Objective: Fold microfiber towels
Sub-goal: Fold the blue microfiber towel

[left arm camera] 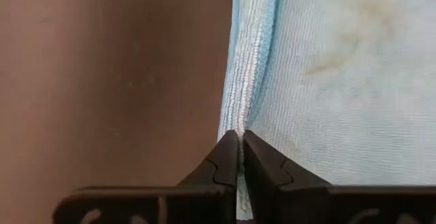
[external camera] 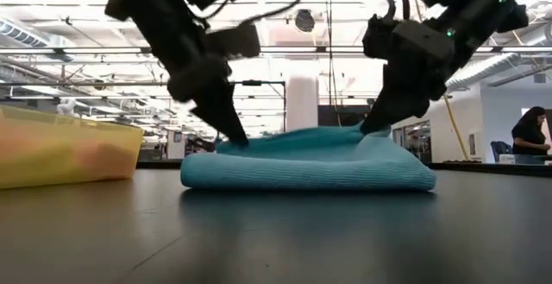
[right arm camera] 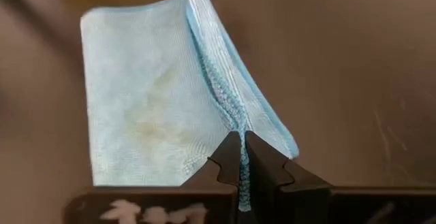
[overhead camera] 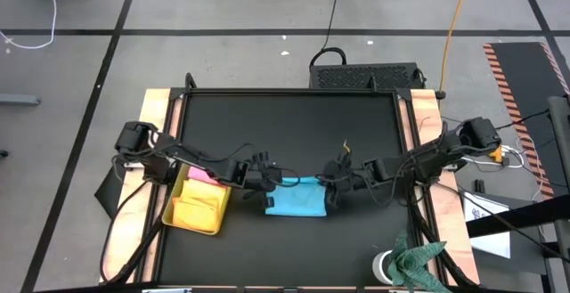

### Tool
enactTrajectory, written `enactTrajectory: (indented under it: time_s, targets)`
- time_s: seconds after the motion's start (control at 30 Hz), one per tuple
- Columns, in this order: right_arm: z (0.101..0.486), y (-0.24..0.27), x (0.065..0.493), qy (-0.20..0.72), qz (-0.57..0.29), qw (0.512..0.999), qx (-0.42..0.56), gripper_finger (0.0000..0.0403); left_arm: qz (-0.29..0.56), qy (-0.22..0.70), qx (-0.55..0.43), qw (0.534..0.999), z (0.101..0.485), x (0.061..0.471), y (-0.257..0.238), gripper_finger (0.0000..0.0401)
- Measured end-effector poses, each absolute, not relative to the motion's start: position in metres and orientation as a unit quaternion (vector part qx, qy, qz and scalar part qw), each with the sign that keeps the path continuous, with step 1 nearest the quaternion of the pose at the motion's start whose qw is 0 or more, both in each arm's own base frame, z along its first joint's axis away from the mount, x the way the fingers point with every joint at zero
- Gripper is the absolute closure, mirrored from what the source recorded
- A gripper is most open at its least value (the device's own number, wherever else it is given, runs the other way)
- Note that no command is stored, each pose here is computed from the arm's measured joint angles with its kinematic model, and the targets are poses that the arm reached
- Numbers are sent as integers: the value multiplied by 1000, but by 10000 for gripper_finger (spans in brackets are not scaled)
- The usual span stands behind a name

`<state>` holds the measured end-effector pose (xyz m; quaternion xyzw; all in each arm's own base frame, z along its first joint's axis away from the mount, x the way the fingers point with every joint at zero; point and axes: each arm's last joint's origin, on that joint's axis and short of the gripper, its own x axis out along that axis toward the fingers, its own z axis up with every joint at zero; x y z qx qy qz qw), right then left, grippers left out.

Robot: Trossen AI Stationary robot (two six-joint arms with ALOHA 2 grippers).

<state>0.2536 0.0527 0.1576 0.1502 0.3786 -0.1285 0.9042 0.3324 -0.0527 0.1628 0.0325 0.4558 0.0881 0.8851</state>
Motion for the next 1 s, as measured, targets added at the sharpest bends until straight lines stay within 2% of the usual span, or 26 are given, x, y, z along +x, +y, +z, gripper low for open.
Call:
enactTrajectory:
  time_s: [0.2, 0.43, 0.63, 0.9, 1.0]
  targets:
    - [151, 38, 253, 374, -130, 906, 149, 401, 99, 465, 27, 879, 152, 337, -47, 395]
    - [146, 31, 260, 350, -78, 923, 137, 401, 87, 469, 8, 879, 165, 328, -54, 363]
    - [151, 28, 264, 324, -74, 935, 123, 401, 86, 457, -18, 885, 185, 316, -65, 393]
    - [137, 13, 273, 328, -95, 934, 102, 399, 100, 486, -39, 867, 170, 319, -60, 396]
    - [133, 10, 276, 325, -96, 937, 88, 377, 105, 497, -46, 860, 162, 320, -59, 385]
